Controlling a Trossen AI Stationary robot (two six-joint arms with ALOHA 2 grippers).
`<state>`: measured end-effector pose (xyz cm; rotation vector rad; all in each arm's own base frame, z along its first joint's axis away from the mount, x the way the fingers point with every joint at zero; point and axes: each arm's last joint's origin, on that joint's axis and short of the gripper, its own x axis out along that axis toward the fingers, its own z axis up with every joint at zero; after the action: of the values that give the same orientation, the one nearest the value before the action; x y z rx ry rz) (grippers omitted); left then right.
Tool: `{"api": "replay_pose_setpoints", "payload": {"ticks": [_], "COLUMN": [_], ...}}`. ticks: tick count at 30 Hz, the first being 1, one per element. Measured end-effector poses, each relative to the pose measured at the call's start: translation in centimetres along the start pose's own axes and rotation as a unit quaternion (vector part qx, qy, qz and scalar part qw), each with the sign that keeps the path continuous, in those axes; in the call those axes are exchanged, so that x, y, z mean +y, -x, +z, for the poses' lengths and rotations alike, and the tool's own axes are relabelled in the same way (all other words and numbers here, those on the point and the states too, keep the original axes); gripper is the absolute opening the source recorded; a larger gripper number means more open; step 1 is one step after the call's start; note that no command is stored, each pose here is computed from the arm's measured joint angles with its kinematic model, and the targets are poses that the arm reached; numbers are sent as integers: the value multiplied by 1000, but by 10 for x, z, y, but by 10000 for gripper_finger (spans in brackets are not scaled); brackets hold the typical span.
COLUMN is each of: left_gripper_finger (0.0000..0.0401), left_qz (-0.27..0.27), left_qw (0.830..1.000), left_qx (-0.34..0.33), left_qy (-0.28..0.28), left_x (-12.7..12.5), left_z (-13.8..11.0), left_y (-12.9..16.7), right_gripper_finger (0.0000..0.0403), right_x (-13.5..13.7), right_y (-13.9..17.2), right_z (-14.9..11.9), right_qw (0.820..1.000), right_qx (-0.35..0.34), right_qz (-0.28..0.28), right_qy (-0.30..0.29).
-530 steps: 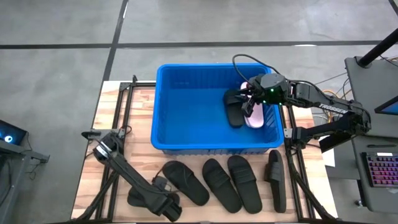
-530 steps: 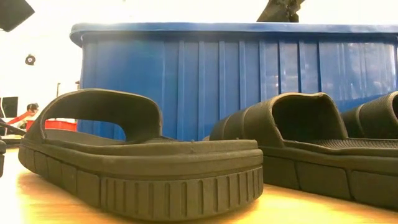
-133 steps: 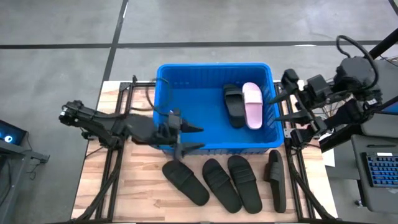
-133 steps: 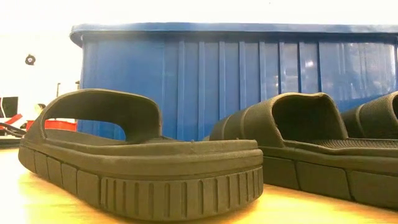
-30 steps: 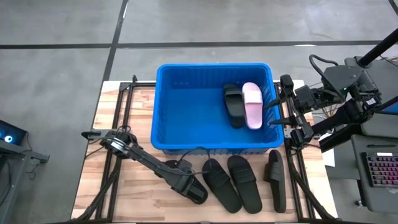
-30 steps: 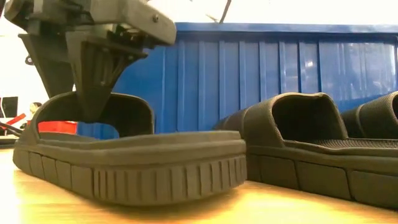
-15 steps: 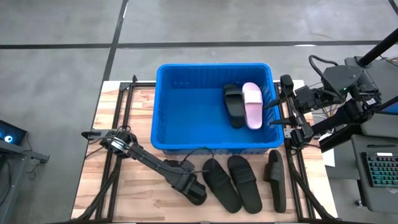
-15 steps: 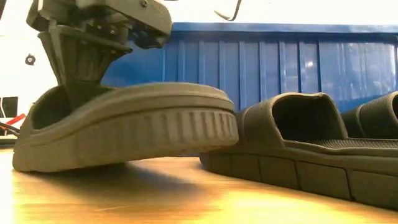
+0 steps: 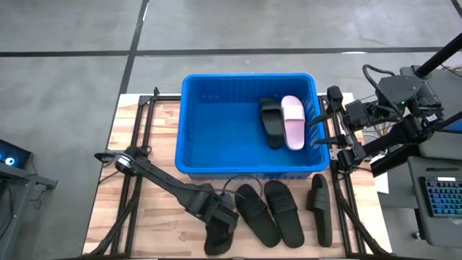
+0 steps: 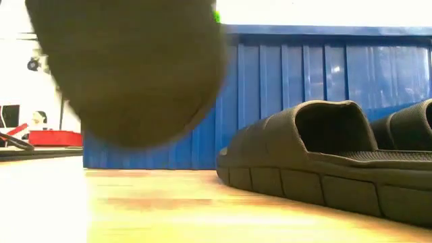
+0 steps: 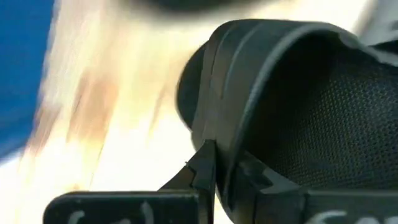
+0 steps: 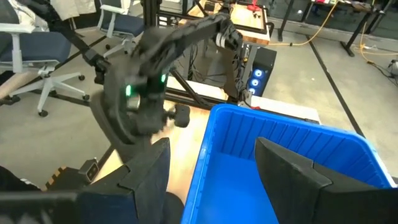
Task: Pick and place slides into bin
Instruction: Put the black slide into the blue bin
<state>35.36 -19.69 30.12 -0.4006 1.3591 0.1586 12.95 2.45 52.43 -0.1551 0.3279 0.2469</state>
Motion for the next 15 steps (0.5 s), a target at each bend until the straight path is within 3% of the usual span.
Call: {"api": "replay_pose_setpoints", "payload": {"ticks": [6, 10, 15], "left_gripper_finger": [2, 2, 2], "left_qz": [-94, -76, -63], "left_qw": [981, 941, 887], "left_qx": [-168, -329, -457], "left_qy": [-36, -28, -26], "left_x": [-4, 4, 20], "left_z": [12, 21, 38], "left_y": [66, 107, 146], "right_gripper_finger": [224, 224, 224], "right_x": [0, 1, 1], "right_y": [6, 11, 15], "right_z": [-1, -2, -2], "right_qw": [1000, 1000, 1000], "right_qx": [-5, -9, -14], "right_qz": [-1, -2, -3], "right_qy": [-1, -1, -1]}}
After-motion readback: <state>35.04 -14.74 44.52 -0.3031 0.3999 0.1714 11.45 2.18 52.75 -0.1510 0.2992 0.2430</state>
